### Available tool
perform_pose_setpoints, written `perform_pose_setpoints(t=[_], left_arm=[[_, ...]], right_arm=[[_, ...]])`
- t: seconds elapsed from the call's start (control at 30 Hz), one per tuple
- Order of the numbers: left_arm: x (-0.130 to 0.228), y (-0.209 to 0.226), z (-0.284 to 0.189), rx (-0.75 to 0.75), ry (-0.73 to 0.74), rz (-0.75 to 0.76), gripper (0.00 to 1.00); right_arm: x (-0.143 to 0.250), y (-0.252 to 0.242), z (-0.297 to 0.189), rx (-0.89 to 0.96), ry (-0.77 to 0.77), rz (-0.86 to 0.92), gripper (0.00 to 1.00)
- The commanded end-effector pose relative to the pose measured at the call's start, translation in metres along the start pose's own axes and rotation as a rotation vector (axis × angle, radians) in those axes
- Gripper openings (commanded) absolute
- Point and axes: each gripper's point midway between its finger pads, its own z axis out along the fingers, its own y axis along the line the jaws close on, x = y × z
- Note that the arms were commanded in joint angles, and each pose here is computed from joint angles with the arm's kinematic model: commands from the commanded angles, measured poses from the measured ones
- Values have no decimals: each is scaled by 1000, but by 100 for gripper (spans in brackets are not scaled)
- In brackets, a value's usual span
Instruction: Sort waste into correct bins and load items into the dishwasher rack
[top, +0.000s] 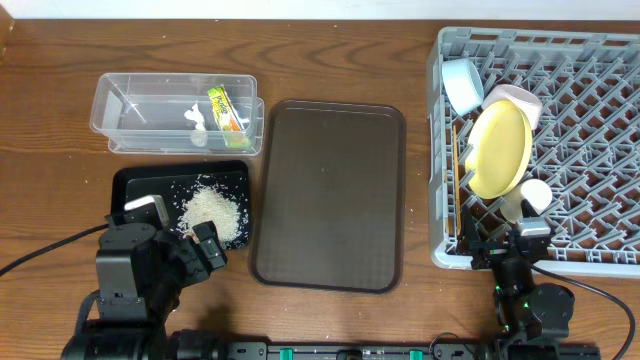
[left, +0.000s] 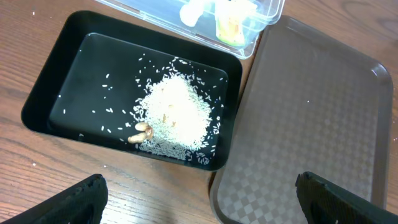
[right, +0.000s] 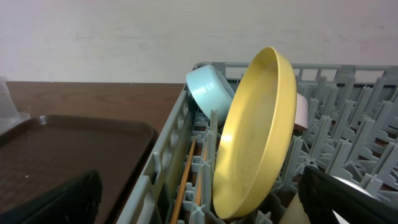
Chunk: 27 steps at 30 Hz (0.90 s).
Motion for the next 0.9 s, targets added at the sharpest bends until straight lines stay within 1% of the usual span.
perform_pose_setpoints(t=[0.0, 0.1, 0.27, 0.4, 0.53, 0.73, 0.87], left_arm=[[0, 3, -5, 3, -28, 0, 99], [1, 10, -14, -16, -69, 3, 99], [9, 15, -19, -2, -152, 29, 100], [21, 20, -7, 17, -218, 57, 99], [27, 22, 15, 43, -301, 58, 100], [6, 14, 41, 111, -510, 57, 100], [-15, 7, 52, 133, -657, 123, 99]], right_arm=[[0, 2, 0, -12, -1, -7, 99], [0, 2, 0, -12, -1, -7, 99], [0, 2, 0, -12, -1, -7, 99], [0, 2, 0, -12, -1, -7, 99], [0, 2, 0, -12, -1, -7, 99], [0, 2, 0, -12, -1, -7, 99], [0, 2, 0, -12, -1, -7, 99]])
